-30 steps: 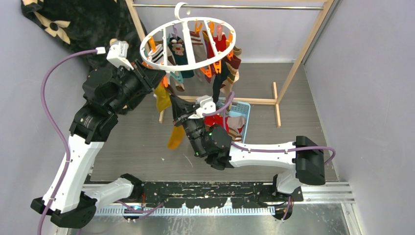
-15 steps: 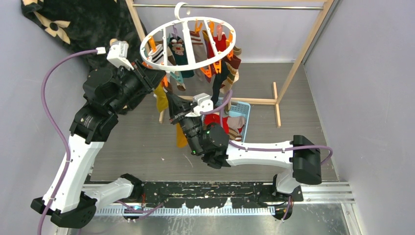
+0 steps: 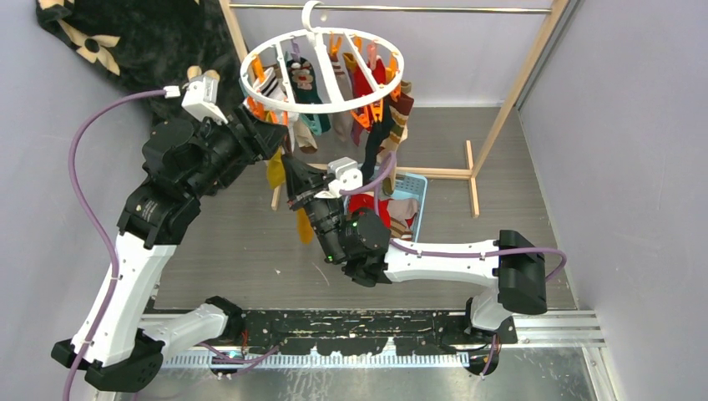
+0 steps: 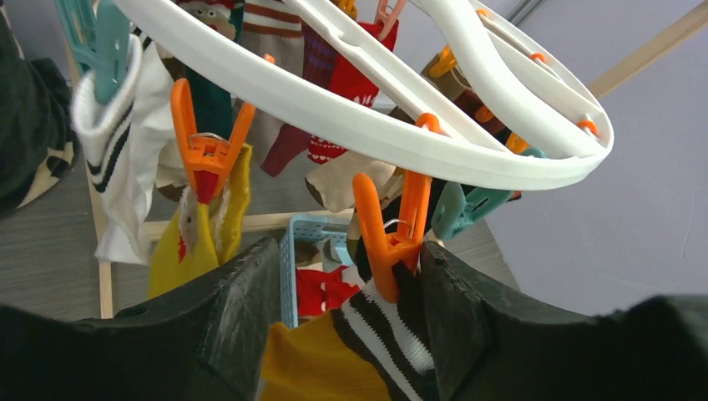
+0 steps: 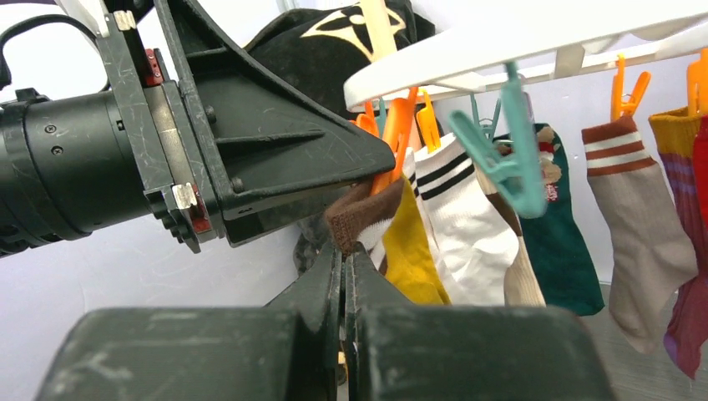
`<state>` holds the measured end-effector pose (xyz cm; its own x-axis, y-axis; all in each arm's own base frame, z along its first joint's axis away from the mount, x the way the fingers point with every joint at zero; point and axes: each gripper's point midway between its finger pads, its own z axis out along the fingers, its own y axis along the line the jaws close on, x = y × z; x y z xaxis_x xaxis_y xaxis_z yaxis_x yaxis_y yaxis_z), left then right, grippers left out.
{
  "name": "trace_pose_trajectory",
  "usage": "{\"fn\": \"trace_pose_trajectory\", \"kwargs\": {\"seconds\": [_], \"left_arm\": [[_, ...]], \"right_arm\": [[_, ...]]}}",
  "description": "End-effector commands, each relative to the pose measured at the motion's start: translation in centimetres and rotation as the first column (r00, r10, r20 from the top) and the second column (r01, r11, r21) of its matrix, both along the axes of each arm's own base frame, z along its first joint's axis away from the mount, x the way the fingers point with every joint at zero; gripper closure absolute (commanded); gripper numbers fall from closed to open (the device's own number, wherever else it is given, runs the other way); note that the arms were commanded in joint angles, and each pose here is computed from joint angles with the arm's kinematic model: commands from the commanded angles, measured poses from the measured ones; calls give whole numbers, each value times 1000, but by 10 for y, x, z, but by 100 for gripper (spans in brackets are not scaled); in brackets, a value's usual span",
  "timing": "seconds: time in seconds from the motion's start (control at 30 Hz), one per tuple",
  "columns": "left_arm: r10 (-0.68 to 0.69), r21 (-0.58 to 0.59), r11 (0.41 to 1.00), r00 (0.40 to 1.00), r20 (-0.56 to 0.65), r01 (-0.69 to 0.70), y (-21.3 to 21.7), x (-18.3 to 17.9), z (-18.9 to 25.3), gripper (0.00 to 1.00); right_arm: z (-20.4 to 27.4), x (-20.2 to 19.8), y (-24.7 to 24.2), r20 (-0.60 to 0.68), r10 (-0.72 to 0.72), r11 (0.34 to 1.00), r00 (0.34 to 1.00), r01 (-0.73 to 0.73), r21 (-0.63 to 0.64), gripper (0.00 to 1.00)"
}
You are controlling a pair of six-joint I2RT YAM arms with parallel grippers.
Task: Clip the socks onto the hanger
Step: Clamp the sock onto the hanger.
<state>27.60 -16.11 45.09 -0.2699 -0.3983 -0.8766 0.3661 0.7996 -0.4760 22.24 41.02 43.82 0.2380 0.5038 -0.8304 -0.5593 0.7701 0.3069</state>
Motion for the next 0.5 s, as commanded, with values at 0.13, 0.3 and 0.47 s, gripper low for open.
{"fn": "trace_pose_trajectory", "kwargs": {"seconds": [0.13,0.3,0.47], "left_arm": [[40,-3,999,998,42,-40,12,-5,12,38],[44,-2,999,998,47,-44,13,-6,13,40],[39,6,999,998,47,-39,12,-7,13,43]], "right_arm": [[24,-8,2,35,43,997,998,-44,57,71],[9,-10,-4,3,83,996,997,-83,22,39],[-4,-22,-22,-27,239,971,971,-239,3,31]]}}
